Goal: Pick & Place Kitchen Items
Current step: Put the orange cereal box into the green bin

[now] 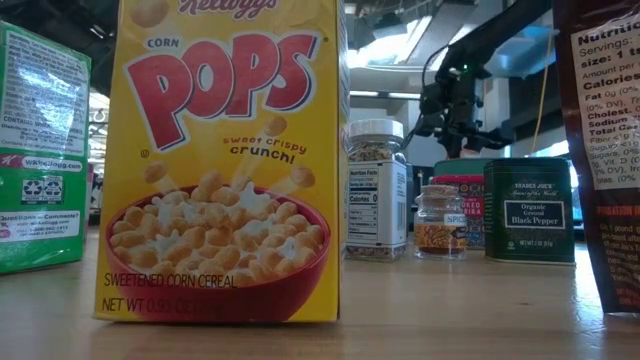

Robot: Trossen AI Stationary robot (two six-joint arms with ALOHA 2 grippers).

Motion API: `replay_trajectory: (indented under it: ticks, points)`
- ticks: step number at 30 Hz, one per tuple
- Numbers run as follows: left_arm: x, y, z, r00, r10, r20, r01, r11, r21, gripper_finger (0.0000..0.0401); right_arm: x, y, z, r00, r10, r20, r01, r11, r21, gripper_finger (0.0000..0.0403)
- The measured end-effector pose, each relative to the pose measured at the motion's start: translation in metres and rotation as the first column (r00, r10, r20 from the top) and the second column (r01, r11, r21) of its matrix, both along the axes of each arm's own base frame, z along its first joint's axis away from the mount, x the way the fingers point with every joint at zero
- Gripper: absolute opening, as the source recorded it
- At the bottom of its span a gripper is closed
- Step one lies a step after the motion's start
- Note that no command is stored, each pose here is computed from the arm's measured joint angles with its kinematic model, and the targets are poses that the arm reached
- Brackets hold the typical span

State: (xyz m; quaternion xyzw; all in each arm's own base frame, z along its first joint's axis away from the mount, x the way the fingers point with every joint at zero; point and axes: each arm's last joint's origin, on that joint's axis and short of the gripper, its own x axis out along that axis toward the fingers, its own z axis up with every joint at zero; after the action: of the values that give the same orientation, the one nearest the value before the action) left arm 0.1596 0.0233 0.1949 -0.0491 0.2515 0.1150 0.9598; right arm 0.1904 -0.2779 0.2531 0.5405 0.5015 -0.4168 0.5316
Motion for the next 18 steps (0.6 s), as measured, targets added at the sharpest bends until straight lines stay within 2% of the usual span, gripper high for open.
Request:
replay_trajectory:
  ticks: [11,18]
  points:
    - [0.0,0.0,0.0,1.0,0.0,-0.005,0.0,1.0,-0.001,0.0232,0.0,-0.005,-0.01,1.0,-0.003,0.015,0.003,1.0,-0.018,0.0088]
    - [0.0,0.0,0.0,1.0,0.0,-0.005,0.0,1.0,-0.001,0.0231,-0.001,-0.006,-0.016,1.0,-0.008,-0.026,0.007,1.0,-0.028,0.0088]
